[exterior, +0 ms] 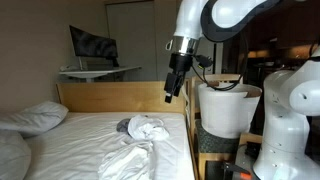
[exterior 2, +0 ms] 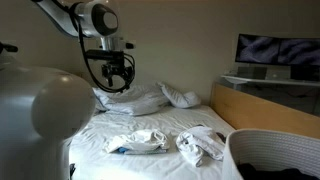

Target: Put the clothes on the bed in the laundry hamper

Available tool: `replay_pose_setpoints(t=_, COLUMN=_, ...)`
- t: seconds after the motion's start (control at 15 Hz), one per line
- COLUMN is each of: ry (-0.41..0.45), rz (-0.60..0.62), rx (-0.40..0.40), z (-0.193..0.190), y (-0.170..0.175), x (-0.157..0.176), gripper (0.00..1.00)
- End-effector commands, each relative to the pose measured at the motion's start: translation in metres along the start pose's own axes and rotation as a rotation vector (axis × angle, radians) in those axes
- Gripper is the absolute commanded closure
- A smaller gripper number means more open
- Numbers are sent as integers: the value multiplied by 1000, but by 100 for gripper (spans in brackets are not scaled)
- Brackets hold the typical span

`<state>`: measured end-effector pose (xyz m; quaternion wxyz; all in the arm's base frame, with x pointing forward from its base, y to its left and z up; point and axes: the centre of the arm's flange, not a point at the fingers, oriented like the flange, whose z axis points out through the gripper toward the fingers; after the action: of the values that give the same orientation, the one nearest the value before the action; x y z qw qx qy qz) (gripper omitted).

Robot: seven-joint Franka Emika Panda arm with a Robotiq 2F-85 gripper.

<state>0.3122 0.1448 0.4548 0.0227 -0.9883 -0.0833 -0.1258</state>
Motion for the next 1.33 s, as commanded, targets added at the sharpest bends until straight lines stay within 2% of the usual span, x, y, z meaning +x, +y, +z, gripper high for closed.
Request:
replay_pose_setpoints(t=0.0, ry=0, rz=0, rx=0, z=0, y=0, x=0, gripper=0)
replay_pose_setpoints(t=1.13, ry=19, rz=6, rx=16, z=-1, y=0, x=1, gripper=0)
replay_pose_setpoints(t=1.2, ry=10, rz=-148, rx=1, z=-8, y=73, x=17, gripper=0)
replay_pose_setpoints(t=1.27, ry=14, rz=-197, rx=-21, z=-7, y=84, x=21, gripper=0)
